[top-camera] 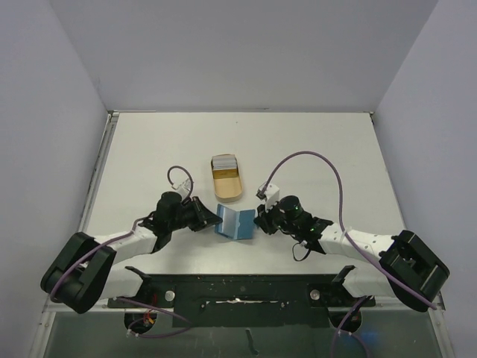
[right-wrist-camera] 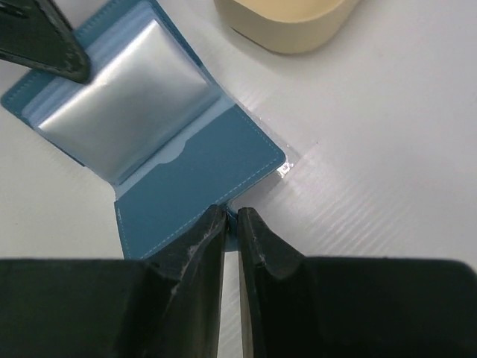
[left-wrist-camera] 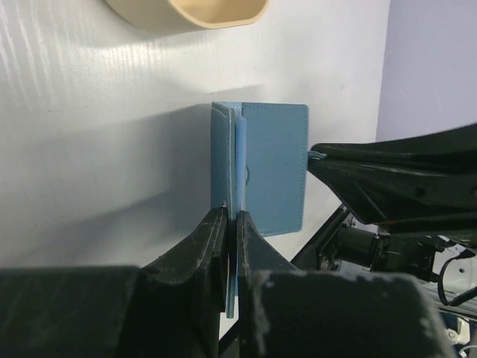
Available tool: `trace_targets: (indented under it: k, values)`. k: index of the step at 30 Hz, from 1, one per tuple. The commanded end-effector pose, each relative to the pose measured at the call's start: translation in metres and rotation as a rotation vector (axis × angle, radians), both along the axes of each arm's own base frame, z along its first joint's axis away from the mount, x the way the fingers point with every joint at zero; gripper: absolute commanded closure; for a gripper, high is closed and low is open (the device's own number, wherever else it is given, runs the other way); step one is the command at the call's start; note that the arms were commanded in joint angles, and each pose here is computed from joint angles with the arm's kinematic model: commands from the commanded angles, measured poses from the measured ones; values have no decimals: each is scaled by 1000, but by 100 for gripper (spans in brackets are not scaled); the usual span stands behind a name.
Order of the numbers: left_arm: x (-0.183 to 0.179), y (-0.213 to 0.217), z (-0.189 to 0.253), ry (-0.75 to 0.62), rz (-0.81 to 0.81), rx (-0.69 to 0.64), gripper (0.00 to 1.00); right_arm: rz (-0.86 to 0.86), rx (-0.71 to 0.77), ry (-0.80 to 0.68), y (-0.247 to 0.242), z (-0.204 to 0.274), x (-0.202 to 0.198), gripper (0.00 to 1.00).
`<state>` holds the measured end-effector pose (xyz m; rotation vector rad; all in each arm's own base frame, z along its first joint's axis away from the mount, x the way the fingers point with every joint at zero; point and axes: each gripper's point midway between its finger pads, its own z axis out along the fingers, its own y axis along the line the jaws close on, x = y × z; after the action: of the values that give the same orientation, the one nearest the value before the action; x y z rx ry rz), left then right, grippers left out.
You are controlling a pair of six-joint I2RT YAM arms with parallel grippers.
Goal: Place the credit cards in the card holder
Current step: Open the card holder at the center of the board, then turn over the card slot in the card holder.
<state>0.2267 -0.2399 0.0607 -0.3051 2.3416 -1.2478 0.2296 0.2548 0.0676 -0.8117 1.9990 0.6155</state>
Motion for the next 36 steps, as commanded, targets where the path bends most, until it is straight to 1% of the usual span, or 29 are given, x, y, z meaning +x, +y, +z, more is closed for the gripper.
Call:
trace_targets:
  k: [1,3,7,9,10,12,14,17,20,23,29,33,36]
  values:
    - [6,0,33,-106,13,-25,100,-170,43,77,-6,16,9,85]
    - [6,3,37,-121,25,6,100,-261,66,151,-9,24,7,81]
    - [8,5,44,-148,25,73,100,-429,122,255,-17,42,9,60]
    - [8,5,43,-142,17,121,100,-457,162,275,-12,58,13,55]
    - [8,5,41,-139,13,150,100,-465,185,286,-9,65,15,55]
    - [7,4,39,-138,3,203,100,-471,241,306,1,77,18,55]
    - [8,1,39,-137,-6,232,100,-437,310,319,16,88,20,56]
    - [10,0,40,-126,8,233,100,-405,392,361,36,92,20,57]
    - [10,0,40,-119,25,232,100,-367,421,403,54,83,19,58]
    - [10,1,35,-97,31,246,100,-335,379,443,67,58,17,59]
    - [8,-3,34,-82,18,229,100,-338,251,530,70,0,13,63]
    - [5,-8,38,-81,21,169,91,-347,210,558,66,-23,8,68]
    - [1,-10,39,-75,24,129,90,-345,195,562,65,-30,7,68]
